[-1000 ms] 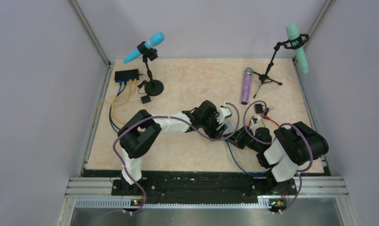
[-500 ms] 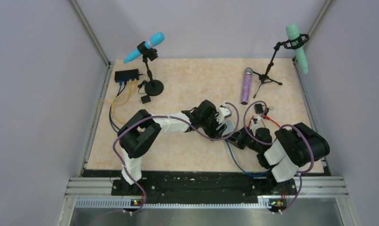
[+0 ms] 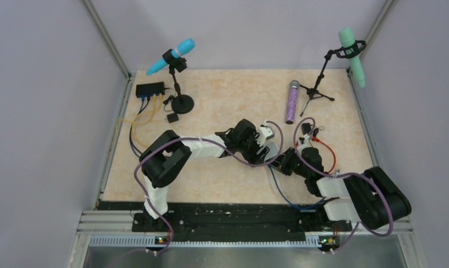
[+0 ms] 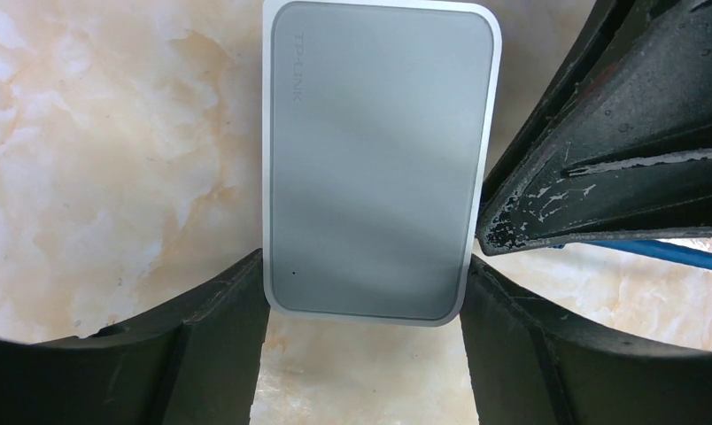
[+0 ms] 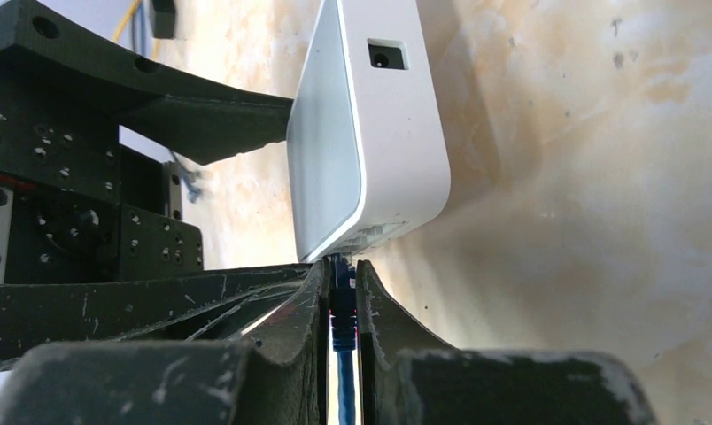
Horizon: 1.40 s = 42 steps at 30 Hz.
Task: Pull the plug from the switch port
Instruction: Pull the connector from the switch port, then place the connector at the center of the board.
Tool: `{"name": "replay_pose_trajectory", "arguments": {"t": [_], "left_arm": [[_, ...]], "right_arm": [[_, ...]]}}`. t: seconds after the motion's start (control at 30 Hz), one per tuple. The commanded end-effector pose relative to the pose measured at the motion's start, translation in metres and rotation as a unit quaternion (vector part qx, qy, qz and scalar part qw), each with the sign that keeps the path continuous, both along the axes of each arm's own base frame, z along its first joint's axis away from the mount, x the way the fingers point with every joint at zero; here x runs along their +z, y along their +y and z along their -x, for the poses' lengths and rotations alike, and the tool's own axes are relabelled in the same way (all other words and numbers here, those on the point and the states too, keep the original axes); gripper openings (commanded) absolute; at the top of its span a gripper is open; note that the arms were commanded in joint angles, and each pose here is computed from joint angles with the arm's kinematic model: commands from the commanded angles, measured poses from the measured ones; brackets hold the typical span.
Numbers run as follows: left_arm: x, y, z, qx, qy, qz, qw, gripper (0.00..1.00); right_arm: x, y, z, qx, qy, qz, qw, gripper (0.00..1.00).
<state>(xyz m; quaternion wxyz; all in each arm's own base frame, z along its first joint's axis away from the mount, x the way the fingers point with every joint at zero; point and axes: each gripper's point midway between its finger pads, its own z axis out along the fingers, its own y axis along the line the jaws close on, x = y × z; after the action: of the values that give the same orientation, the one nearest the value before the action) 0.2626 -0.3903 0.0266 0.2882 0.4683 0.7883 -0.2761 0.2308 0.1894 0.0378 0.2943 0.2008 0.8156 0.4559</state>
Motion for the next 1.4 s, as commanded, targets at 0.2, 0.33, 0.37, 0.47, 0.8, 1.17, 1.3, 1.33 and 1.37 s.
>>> {"name": "replay_pose_trajectory", "arguments": {"t": [0.2,0.33,0.37,0.47,0.8,1.17,1.3,1.33,1.37], "left_arm": [[-0.075,0.065,0.01,0.089,0.059,-0.162,0.981,0.42],[-0.078,0.069,0.009,0.094,0.059,-0.17,0.979,0.42],[-0.079,0.07,0.008,0.096,0.058,-0.173,0.978,0.42],[-0.081,0.075,0.007,0.101,0.061,-0.179,0.977,0.41],[-0.076,0.068,0.021,0.039,0.073,-0.153,0.985,0.53],[-0.041,0.054,0.018,0.026,0.018,-0.125,0.992,0.99],[-0.006,0.051,0.01,0.059,-0.016,-0.073,0.995,0.99],[0.006,0.051,0.008,0.068,-0.026,-0.057,0.996,0.99],[0.018,0.052,0.006,0.08,-0.037,-0.041,0.995,0.99]], "right_arm": [[0.007,-0.007,0.013,0.055,-0.004,0.099,0.994,0.0],[0.011,0.004,0.028,0.088,-0.01,0.059,0.994,0.0],[0.012,0.005,0.029,0.091,-0.012,0.054,0.994,0.0],[0.013,0.001,0.033,0.093,-0.011,0.065,0.994,0.0],[0.044,-0.018,0.023,0.04,-0.062,0.095,0.993,0.0],[0.131,-0.073,-0.011,-0.086,-0.153,0.195,0.965,0.0],[0.182,-0.091,-0.024,-0.125,-0.195,0.221,0.947,0.0],[0.194,-0.095,-0.026,-0.135,-0.204,0.227,0.943,0.0],[0.207,-0.101,-0.028,-0.147,-0.214,0.237,0.936,0.0]]}}
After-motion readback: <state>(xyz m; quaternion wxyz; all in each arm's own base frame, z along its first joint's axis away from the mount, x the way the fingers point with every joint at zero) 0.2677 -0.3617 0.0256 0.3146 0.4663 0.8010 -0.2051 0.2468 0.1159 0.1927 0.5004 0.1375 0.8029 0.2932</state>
